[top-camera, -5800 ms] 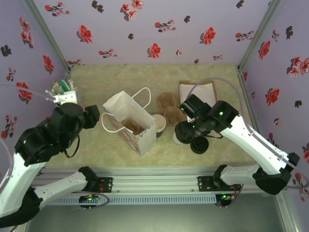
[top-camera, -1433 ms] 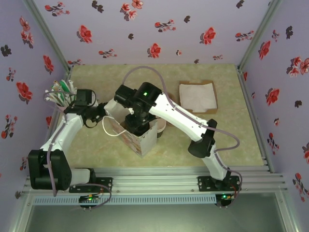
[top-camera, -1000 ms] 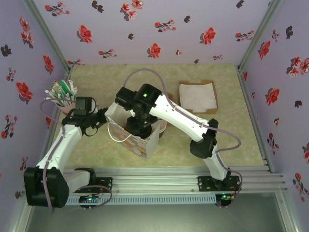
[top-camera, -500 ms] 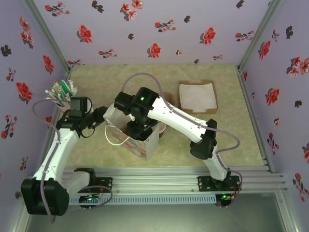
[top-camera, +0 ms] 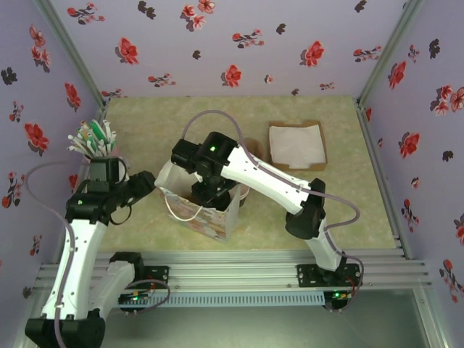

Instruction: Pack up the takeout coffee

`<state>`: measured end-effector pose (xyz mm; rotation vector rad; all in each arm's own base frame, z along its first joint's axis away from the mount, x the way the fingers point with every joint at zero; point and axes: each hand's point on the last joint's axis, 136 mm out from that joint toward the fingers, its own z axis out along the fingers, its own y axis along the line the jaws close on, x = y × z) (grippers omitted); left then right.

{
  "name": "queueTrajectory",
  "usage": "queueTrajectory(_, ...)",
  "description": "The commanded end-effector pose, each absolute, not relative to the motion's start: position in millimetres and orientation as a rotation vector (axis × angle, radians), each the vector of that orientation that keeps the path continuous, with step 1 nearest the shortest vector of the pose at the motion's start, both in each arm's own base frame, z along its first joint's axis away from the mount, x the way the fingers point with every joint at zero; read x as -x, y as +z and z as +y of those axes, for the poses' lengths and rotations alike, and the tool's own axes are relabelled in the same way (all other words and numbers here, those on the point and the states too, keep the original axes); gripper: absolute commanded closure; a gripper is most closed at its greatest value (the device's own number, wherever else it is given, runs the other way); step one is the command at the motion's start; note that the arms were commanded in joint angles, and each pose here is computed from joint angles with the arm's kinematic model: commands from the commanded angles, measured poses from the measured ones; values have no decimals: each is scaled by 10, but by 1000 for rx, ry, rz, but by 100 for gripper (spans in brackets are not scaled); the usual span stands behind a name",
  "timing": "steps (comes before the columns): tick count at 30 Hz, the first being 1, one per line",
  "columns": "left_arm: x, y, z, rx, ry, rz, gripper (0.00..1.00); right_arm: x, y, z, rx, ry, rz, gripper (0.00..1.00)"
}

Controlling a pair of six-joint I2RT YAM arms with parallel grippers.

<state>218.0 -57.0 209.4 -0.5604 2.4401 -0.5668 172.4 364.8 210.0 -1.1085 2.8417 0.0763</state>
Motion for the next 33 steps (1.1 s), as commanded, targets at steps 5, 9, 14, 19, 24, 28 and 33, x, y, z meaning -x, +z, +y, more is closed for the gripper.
queueTrajectory(5, -1652, 2124, -452, 544, -481, 2518, 54, -1534, 2212, 3199, 1185, -117, 2906, 37)
queueTrajectory(9, -1451, 2107, -550, 516, -557, 2558, 55, -1533, 2212, 3201, 1186, -116, 2906, 37)
queueTrajectory(14, -1332, 2061, -902, 497, -861, 2574, 58, -1539, 2225, 3204, 1181, -112, 2902, 37)
queueTrajectory(19, -1500, 1944, -1032, 513, -958, 2551, 58, -1541, 2212, 3232, 1187, -111, 2900, 37)
queueTrajectory(24, -1715, 1843, -1091, 514, -971, 2538, 59, -1517, 2227, 3232, 1190, -102, 2899, 37)
queueTrajectory(28, -1876, 1803, -1117, 516, -976, 2521, 59, -1508, 2227, 3238, 1193, -98, 2900, 37)
queueTrajectory(33, -2035, 1769, -1131, 519, -970, 2511, 59, -1509, 2202, 3252, 1199, -99, 2906, 37)
